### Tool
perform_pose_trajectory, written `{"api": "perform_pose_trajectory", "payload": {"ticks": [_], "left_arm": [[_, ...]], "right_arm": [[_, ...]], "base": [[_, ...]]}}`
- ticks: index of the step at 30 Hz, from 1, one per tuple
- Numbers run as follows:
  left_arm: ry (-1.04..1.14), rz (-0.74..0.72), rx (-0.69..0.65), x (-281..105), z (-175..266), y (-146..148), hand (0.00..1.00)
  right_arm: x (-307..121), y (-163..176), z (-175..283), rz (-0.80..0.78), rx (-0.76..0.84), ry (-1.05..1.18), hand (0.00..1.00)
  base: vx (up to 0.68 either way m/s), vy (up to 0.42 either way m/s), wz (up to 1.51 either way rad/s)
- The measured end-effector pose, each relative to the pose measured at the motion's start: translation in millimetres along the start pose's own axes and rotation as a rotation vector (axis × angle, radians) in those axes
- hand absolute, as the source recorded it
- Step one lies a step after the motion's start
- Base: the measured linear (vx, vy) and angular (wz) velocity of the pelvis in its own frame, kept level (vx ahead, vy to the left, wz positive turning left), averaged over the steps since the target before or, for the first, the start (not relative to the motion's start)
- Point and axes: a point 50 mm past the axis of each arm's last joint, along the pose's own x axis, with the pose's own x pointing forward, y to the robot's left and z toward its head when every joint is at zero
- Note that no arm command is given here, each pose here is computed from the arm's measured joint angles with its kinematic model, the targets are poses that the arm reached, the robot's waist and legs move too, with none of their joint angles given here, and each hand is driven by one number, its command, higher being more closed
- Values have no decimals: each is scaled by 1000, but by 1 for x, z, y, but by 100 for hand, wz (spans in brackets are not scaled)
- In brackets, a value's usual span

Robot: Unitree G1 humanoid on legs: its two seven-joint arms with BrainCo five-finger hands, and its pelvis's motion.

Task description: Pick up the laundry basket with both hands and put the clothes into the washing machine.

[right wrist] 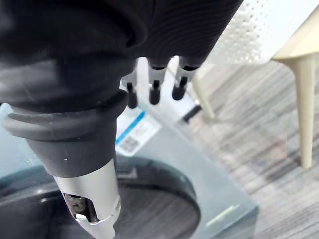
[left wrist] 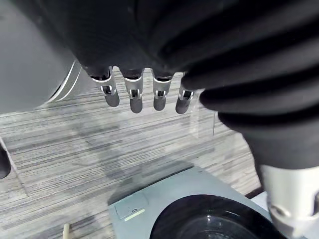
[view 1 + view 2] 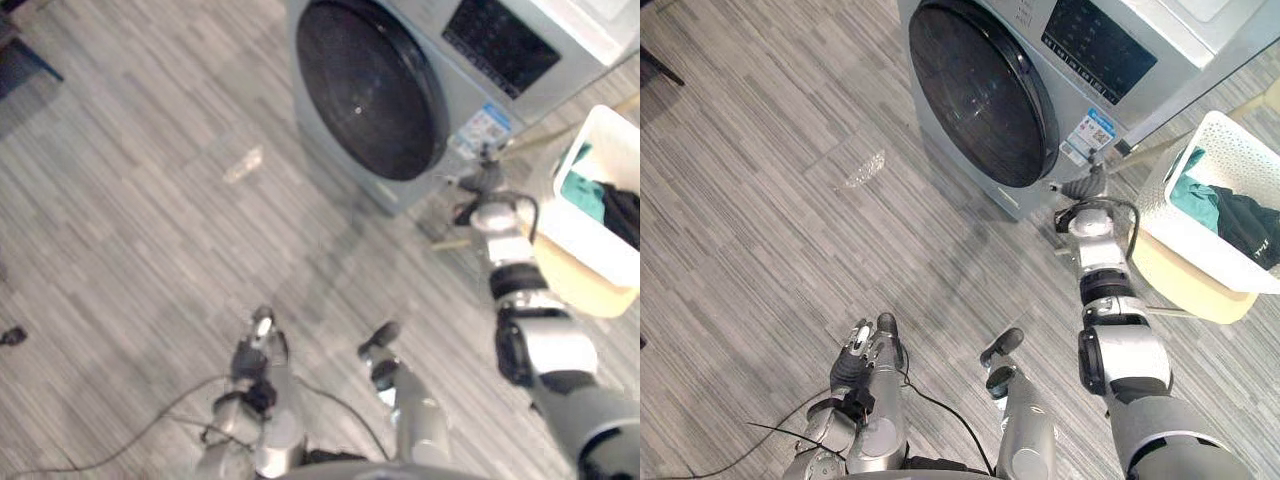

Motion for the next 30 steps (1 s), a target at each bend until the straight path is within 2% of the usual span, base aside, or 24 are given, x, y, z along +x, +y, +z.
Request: {"api": "perform_pose_trajectory", "payload": {"ticks": [4,9,11,15,20,28,30], "left_arm": [[-12,-5,-5,8,3,-3,0],[-41,-37,23,21,12,-10,0],[-58,-55,46,26,18,-11,0],[-68,-65,66,27,24,-4,0],[-56,-58,84,34,26,3,0],[-62,-59,69,34,27,3,0],[-65,-67,70,34,28,3,0]], "right_arm": [[8,-4,23,-24,16,-23,0],[13,-8,46,-1,-82,-95,0],[13,-2,55,74,-50,-127,0],[14,-8,53,107,72,-96,0],[18,-26,56,117,109,-102,0],[15,-19,63,163,72,-143,0],[16,-23,63,188,124,-131,0]], "base": [[-16,-28,1],[-42,46,10],[-54,96,15],[-38,124,20],[-34,53,1],[11,-5,0],[24,28,9]]}}
